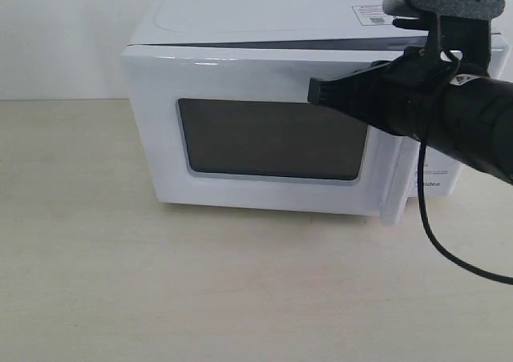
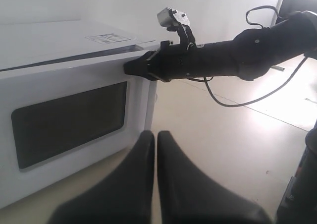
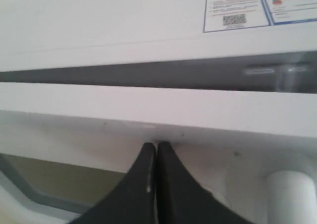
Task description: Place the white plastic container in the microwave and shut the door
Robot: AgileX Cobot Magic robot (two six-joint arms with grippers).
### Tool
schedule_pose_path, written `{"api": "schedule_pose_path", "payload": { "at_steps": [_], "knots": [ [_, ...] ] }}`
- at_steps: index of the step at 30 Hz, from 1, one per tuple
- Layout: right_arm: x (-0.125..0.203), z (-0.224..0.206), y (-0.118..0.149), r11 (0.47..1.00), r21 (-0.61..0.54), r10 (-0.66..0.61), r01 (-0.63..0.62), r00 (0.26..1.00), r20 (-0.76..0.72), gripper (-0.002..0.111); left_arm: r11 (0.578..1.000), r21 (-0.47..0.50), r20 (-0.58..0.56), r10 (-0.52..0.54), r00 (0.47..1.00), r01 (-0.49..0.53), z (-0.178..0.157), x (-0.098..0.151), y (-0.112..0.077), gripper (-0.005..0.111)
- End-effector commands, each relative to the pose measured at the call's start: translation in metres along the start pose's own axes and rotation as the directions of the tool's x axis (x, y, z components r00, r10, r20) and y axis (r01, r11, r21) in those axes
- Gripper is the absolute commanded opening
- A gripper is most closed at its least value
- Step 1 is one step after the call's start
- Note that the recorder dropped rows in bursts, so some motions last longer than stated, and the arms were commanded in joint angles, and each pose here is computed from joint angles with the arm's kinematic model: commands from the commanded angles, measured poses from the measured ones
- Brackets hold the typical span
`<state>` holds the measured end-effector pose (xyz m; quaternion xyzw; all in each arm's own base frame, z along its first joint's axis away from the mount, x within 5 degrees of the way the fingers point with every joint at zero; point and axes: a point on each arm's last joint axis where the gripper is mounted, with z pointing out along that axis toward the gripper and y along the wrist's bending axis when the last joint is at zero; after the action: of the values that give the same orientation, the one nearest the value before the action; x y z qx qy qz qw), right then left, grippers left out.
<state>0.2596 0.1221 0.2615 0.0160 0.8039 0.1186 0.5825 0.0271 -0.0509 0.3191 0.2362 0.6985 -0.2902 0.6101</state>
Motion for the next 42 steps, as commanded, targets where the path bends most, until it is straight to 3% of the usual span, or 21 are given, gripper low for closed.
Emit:
{"api": "schedule_pose_path", "payload": {
  "at_steps": [1,9,27,42],
  "knots": [
    [-0.005,0.003,-0.004,0.999,0.052,-0.004,0.0,0.998,0.068,0.0,1.0,0.0,0.0,0.004,1.0,-0.004,0.0,0.001,0.0,0.004],
    [0.004,0.016,-0.007,0.994,0.11,-0.009,-0.001,0.996,0.088,0.0,1.0,0.0,0.0,0.004,1.0,-0.004,0.0,0.001,0.0,0.004],
    [-0.01,0.021,-0.003,0.994,0.112,-0.022,0.005,0.989,0.146,0.0,1.0,0.0,0.0,0.004,1.0,-0.004,0.0,0.001,0.0,0.004],
    [0.003,0.035,-0.004,0.988,0.151,-0.047,0.027,0.991,0.124,0.0,1.0,0.0,0.0,0.004,1.0,-0.004,0.0,0.001,0.0,0.004]
  ]
}}
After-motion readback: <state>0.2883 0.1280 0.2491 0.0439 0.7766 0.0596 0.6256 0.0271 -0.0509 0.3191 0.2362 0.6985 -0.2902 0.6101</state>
